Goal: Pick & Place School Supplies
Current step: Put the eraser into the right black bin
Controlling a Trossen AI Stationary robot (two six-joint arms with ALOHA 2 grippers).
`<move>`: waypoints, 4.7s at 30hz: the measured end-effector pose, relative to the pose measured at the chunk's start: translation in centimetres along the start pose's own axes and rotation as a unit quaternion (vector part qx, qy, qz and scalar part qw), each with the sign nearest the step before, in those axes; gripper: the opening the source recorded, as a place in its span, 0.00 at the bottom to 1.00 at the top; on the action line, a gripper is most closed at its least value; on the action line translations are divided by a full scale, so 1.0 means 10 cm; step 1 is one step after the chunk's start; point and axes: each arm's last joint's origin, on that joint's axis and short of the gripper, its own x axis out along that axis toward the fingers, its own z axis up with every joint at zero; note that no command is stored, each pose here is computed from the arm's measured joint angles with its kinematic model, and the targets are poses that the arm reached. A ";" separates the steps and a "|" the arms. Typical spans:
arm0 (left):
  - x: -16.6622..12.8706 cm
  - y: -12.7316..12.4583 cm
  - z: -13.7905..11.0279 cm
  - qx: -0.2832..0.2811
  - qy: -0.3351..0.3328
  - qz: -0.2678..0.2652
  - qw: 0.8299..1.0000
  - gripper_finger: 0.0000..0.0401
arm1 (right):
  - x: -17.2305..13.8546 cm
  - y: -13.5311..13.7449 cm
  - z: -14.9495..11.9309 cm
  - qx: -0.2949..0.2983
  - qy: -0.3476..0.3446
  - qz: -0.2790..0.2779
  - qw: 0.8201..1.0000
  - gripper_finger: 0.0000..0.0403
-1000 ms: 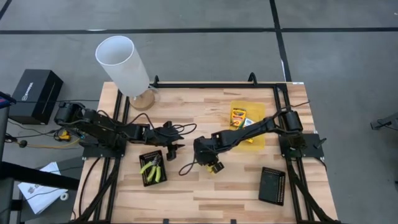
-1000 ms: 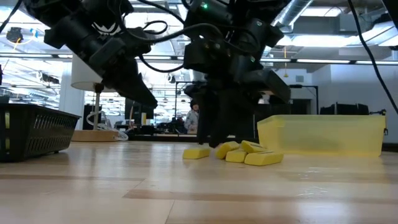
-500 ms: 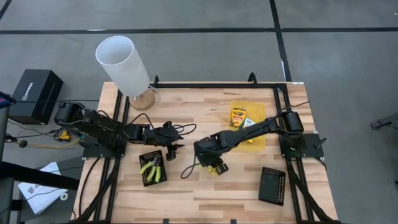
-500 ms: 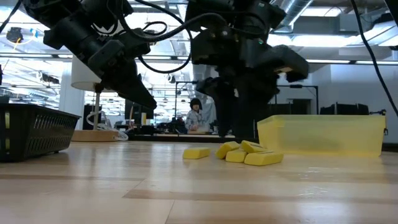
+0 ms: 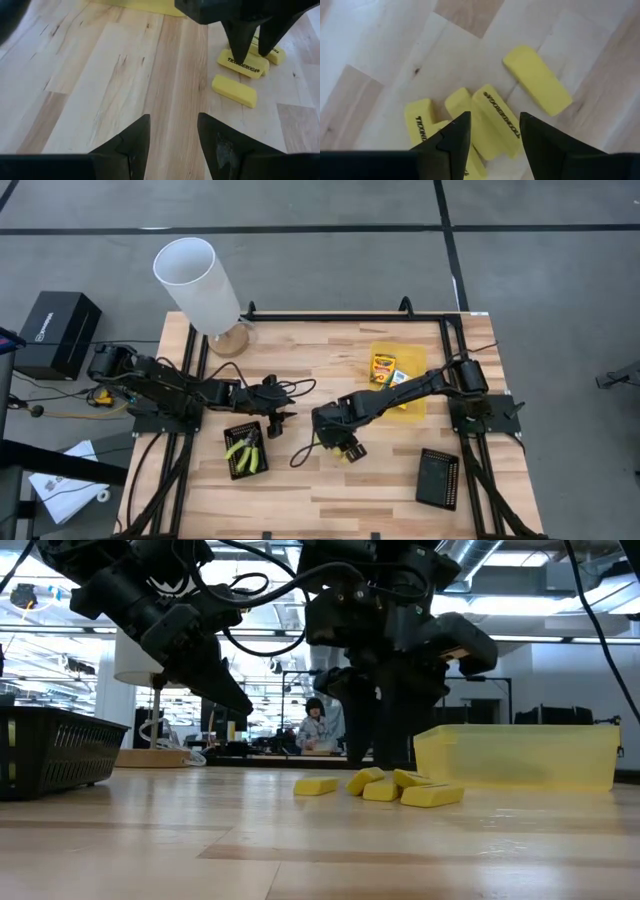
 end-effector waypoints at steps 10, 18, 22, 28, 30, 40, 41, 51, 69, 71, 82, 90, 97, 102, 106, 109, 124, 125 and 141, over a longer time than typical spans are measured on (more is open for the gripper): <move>0.00 0.00 0.00 0.000 0.002 0.000 1.000 0.40 | 0.03 -0.04 -0.01 0.004 -0.006 0.007 1.000 0.39; 0.00 0.00 -0.01 0.001 0.004 0.000 1.000 0.40 | 0.38 -0.11 -0.08 0.017 0.016 0.058 0.998 0.38; 0.00 0.01 -0.05 0.002 0.010 0.001 1.000 0.40 | 0.40 -0.16 -0.10 0.018 0.011 0.065 0.998 0.36; 0.01 0.02 -0.16 -0.001 0.023 0.004 1.000 0.40 | 0.36 -0.25 -0.11 -0.023 -0.003 0.052 0.998 0.05; 0.01 0.03 -0.20 -0.009 0.026 0.005 1.000 0.40 | 0.35 -0.26 -0.11 -0.025 -0.002 0.052 0.998 0.05; 0.01 0.04 -0.26 -0.010 0.030 0.005 0.999 0.40 | 0.13 -0.25 -0.02 -0.026 0.014 0.051 0.998 0.05; 0.01 0.04 -0.26 -0.010 0.026 0.005 1.000 0.40 | 0.08 -0.24 -0.02 -0.024 0.025 0.048 0.998 0.05; 0.01 0.03 -0.23 -0.012 0.013 0.002 1.000 0.40 | -0.32 -0.25 0.08 -0.010 0.053 0.006 0.999 0.04; -0.01 -0.04 -0.23 -0.004 0.005 -0.012 1.000 0.40 | -1.26 -0.43 -0.59 0.149 0.152 -0.091 0.973 0.04; -0.01 -0.06 -0.23 -0.002 0.005 -0.014 1.000 0.40 | -1.30 -0.42 -0.70 0.167 0.152 -0.097 0.969 0.04; -0.01 -0.07 -0.23 0.000 0.005 -0.016 1.000 0.40 | -1.49 0.26 -1.17 0.263 0.138 -0.098 0.950 0.04; -0.01 -0.07 -0.23 0.004 0.003 -0.017 1.000 0.40 | -1.52 0.95 -1.27 0.316 0.102 -0.097 0.938 0.04; -0.01 -0.07 -0.22 0.002 0.001 -0.017 1.000 0.40 | -1.39 1.42 -1.31 0.349 0.103 -0.095 0.927 0.04; -0.01 -0.07 -0.22 0.002 -0.002 -0.018 1.000 0.40 | -1.24 1.71 -1.36 0.377 0.087 -0.087 0.918 0.04; -0.01 -0.07 -0.22 0.002 -0.002 -0.018 1.000 0.40 | -1.13 1.88 -1.41 0.393 0.084 -0.093 0.911 0.04; -0.01 -0.07 -0.22 0.002 -0.003 -0.018 1.000 0.40 | -1.05 1.96 -1.44 0.404 0.058 -0.091 0.908 0.04; -0.01 -0.07 -0.21 0.001 -0.003 -0.018 1.000 0.40 | -0.75 2.22 -1.66 0.451 0.014 -0.068 0.890 0.04; -0.01 -0.07 -0.21 0.001 -0.003 -0.018 1.000 0.40 | -0.74 2.23 -1.66 0.452 0.014 -0.068 0.889 0.04; -0.01 -0.07 -0.21 -0.003 -0.003 -0.018 1.000 0.40 | -0.74 2.26 -1.60 0.475 -0.026 -0.054 0.878 0.44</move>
